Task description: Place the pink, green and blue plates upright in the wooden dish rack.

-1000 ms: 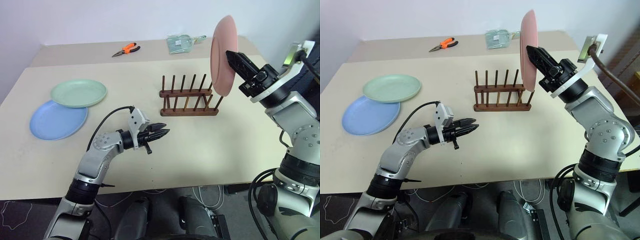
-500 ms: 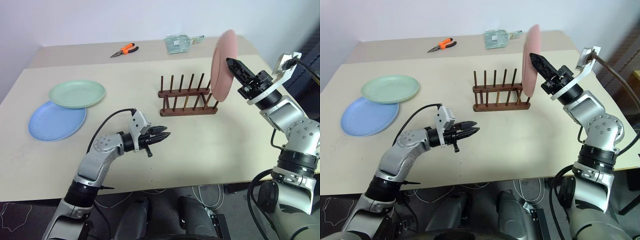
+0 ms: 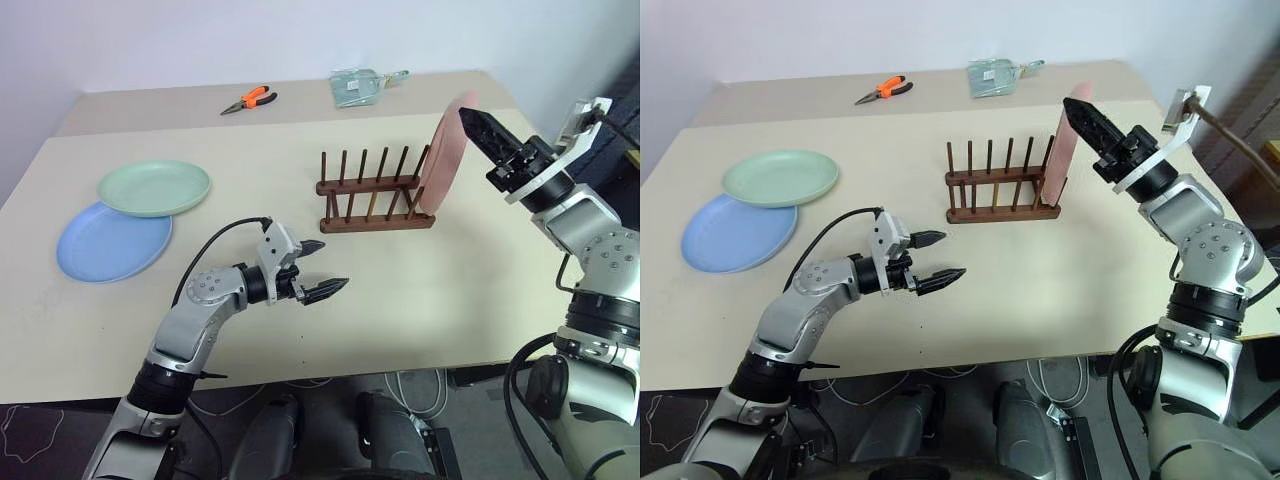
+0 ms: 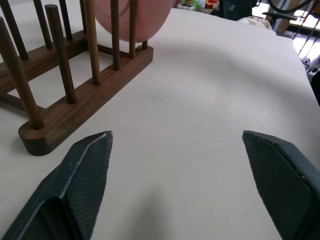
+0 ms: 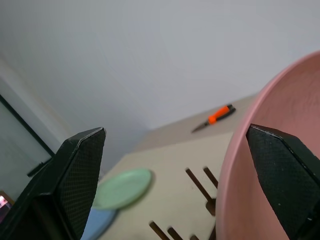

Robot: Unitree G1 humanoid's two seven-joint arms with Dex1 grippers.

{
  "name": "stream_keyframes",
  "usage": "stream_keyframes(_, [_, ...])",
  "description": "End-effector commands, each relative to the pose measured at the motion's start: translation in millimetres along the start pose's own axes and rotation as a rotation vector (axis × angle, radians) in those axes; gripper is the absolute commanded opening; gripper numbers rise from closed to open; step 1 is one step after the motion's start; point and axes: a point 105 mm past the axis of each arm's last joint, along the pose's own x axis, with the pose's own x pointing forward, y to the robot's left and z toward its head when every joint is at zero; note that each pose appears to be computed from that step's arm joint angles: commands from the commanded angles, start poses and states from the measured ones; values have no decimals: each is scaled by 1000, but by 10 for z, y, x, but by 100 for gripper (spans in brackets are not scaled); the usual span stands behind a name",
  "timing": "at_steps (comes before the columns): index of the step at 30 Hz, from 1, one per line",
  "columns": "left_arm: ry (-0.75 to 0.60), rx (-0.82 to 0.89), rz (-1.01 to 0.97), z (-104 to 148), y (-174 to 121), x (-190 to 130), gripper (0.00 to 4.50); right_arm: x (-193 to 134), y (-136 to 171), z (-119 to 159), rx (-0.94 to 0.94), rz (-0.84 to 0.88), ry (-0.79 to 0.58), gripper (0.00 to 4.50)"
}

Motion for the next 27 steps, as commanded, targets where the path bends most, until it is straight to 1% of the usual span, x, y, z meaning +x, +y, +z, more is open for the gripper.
stream_keyframes(1, [-20,30,-11,86,-23,11,436,-6,-2,25,-79,-24,26,450])
stream_keyframes(6, [-17,30,-9,83,-8,9,436,-5,-56,-69,-133,-60,91,450])
stream_keyframes(11, [-16,29,-9,79,-9,9,436,-6,-112,-122,-166,-85,125,450])
stream_keyframes(14, [-14,30,-11,69,-15,14,436,18,-256,-170,-202,-155,150,450])
stream_keyframes(17, [-12,30,-6,62,-6,14,436,31,-342,-160,-229,-194,151,450])
stream_keyframes(23, [-9,27,-3,40,-12,-2,436,96,-360,-142,-325,-213,168,450])
stream_keyframes(27, [-8,25,-1,35,-11,-2,436,144,-283,-145,-449,-204,197,450])
